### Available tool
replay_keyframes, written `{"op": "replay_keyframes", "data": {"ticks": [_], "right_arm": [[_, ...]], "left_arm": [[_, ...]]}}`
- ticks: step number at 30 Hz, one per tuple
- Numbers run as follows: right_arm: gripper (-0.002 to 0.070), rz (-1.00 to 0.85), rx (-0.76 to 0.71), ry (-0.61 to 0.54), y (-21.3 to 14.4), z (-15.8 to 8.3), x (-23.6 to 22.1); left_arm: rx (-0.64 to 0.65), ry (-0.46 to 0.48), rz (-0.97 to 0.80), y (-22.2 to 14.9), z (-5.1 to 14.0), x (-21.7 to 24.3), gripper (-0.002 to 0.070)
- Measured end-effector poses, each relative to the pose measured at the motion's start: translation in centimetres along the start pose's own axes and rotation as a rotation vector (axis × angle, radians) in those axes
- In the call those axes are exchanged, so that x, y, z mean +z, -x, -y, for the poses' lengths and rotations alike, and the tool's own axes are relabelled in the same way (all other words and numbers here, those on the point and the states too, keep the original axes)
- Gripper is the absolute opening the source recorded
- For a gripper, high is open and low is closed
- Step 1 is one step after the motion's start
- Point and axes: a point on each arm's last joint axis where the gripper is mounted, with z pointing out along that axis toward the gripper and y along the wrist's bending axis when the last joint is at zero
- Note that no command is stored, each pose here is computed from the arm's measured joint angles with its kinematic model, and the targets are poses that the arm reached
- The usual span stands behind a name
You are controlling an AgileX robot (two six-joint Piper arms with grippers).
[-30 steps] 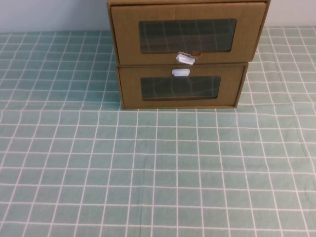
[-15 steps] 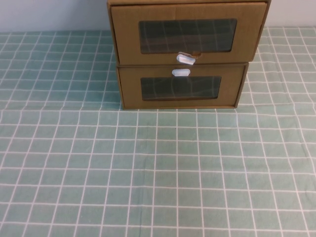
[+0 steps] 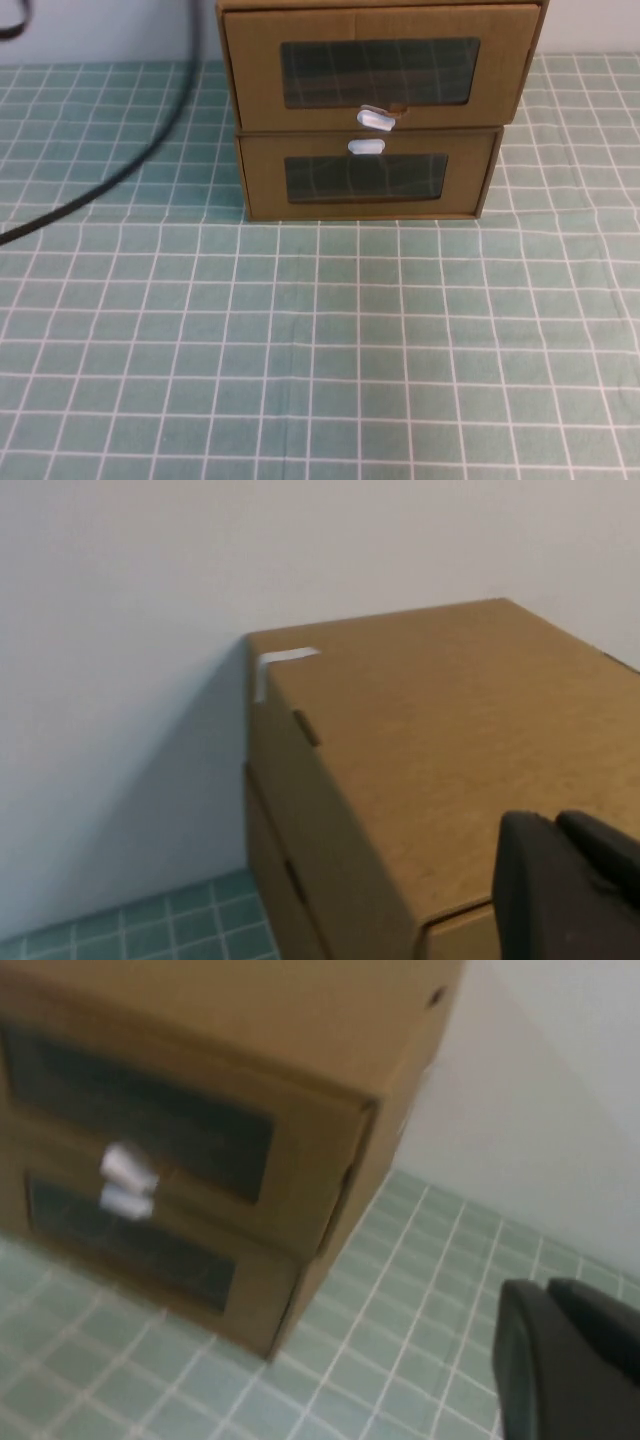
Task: Open the shoe box
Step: 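Pull the top drawer of the cardboard box fully open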
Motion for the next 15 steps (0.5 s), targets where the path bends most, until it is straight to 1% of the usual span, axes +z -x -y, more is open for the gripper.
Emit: {"op": "replay_keyframes", "data": {"ticks": [2,5,7,10,12,15], "right_arm": [[-0.0013,-0.086,-0.195,0.103,-1.0,-0.6,1.3],[-0.0014,-0.157,-0.354,0.21,-1.9,-1.5,2.7],[-0.0014,-0.199,-0.416,0.248,-2.4,-1.9,3.4],[-0.0014,-0.255,-0.499,0.324,-3.3,-2.7,4.6],[-0.0014,-0.262,-0.513,0.364,-3.4,-3.4,5.3],[-0.0014,-0.254,-0.5,0.43,-3.5,-4.7,6.2]], "left_arm": [[0.084,-0.081,-0.018,1.1,1.8,1.4,-0.0005],[0.145,-0.17,-0.057,2.5,3.7,3.5,-0.0005],[0.145,-0.213,-0.096,3.2,4.2,5.4,-0.0005],[0.127,-0.286,-0.184,3.1,4.8,8.4,-0.0005],[0.113,-0.349,-0.233,2.9,5.3,10.4,-0.0005],[0.091,-0.473,-0.276,2.3,6.4,13.3,-0.0005]]}}
